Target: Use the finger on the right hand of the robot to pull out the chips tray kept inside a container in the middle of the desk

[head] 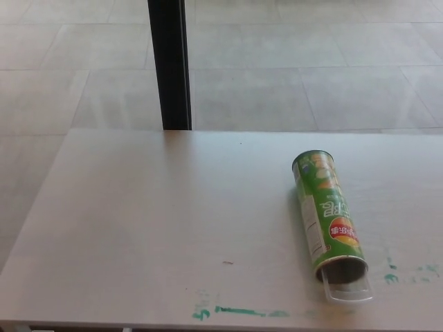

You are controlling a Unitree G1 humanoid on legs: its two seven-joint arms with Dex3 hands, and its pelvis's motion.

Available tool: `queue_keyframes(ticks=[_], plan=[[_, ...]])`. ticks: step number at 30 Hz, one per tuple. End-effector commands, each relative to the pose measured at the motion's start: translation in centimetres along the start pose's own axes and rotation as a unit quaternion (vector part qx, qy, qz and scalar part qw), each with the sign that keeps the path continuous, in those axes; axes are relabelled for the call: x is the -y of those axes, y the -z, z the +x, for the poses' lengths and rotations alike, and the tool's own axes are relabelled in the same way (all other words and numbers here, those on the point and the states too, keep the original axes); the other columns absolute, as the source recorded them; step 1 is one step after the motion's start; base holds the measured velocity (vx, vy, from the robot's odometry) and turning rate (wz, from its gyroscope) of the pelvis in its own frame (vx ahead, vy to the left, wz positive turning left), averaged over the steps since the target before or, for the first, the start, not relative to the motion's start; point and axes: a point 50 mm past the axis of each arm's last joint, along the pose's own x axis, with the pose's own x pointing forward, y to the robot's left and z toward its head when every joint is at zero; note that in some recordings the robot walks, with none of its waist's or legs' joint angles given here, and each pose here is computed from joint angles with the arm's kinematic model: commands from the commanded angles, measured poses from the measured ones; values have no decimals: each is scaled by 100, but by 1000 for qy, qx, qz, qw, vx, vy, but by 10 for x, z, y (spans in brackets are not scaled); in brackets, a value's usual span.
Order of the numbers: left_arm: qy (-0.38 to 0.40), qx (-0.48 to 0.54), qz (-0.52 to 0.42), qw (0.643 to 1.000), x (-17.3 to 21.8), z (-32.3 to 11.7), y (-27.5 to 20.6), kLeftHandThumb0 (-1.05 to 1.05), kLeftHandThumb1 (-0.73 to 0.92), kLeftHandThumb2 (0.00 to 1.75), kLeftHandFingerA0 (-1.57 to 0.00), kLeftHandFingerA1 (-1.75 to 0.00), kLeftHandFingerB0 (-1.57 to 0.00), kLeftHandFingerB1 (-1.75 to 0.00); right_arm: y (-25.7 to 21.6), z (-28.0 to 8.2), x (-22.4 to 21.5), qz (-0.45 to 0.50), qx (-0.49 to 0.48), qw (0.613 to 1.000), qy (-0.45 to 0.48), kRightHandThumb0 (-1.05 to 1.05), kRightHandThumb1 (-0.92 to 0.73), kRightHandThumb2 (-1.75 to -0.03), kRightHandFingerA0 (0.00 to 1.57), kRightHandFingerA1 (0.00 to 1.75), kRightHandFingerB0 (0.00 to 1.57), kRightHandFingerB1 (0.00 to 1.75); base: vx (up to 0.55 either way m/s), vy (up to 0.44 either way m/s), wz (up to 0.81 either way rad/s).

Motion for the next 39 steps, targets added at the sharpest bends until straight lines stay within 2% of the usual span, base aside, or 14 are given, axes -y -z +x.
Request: queue_keyframes(ticks=[1, 2, 3, 4, 11, 13, 16, 24, 25, 26, 36, 37, 38, 39], plan=[[7, 0, 16, 1000, -3, -2, -3, -50, 66, 59, -46, -54, -50, -49, 0, 0, 2, -24, -12, 1000, -9, -60, -74, -62, 42, 61, 36, 42, 0, 0, 0], [11, 1, 4, 1000, -2, -2, -3, -47, 67, 59, -43, -52, -48, -47, 0, 0, 2, -23, -10, 1000, -12, -59, -74, -62, 41, 60, 33, 42, 0, 0, 0], [11, 2, -2, 1000, -2, -3, -3, -49, 50, 91, -36, -60, -40, -58, 0, 0, 2, -22, -9, 1000, -14, -59, -73, -62, 41, 61, 32, 42, 0, 0, 0], [12, 3, -11, 1000, -1, -3, -3, -46, 66, 59, -43, -51, -51, -48, 0, 0, 2, -23, -7, 1000, -13, -59, -73, -61, 45, 62, 35, 43, 0, 0, 0], [24, 6, 8, 1000, 0, -4, -4, -47, 68, 59, -49, -55, -50, -48, 2, 0, 0, -9, -13, 1000, -11, -58, -72, -61, 49, 65, 40, 42, 0, 0, 0], [25, 7, 12, 1000, -1, -3, -5, -46, 69, 60, -49, -55, -47, -46, 1, 0, -2, 0, -7, 1000, -24, -58, -73, -62, 42, 64, 33, 43, 0, 0, 0], [25, 8, 13, 1000, 0, -3, -6, -45, 69, 60, -50, -56, -49, -47, 1, 0, -3, 20, -1, 999, -27, -57, -71, -61, 43, 65, 34, 43, 0, 0, 0], [30, 4, 15, 999, 0, -5, 0, -47, 69, 59, -54, -57, -52, -48, -1, 0, -3, -18, -5, 999, -46, -59, -73, -62, 46, 59, 30, 38, 0, 0, 0], [28, 2, 13, 1000, 0, -5, 0, -45, 68, 59, -56, -57, -52, -48, -1, 0, -3, -15, -7, 999, -49, -61, -57, -91, 44, 65, 24, 49, 0, 0, 0], [27, 1, 14, 1000, 0, -4, 0, -45, 68, 59, -56, -56, -52, -48, -1, 0, -2, -16, -6, 999, -48, -58, -73, -62, 48, 62, 30, 37, 0, 0, 0], [27, 1, 7, 1000, 0, -5, -2, -44, 69, 60, -53, -55, -49, -47, 0, 0, -3, -21, -10, 998, -54, -58, -73, -62, 50, 68, 33, 39, 0, 0, 0], [23, -3, 9, 1000, -1, -6, -2, -44, 68, 59, -53, -54, -50, -46, 2, 0, -2, -43, -17, 997, -54, -66, -61, -94, 47, 68, 26, 50, 0, 0, 0], [23, -4, 11, 1000, -1, -5, -1, -44, 69, 59, -52, -53, -50, -46, 1, 0, -2, -39, -17, 998, -53, -57, -74, -62, 50, 61, 31, 36, 0, 0, 0], [25, -2, 15, 1000, -1, -5, -1, -45, 69, 60, -52, -54, -50, -47, 2, -1, -3, -34, -16, 998, -49, -57, -74, -62, 51, 61, 31, 36, 0, 0, 0]])
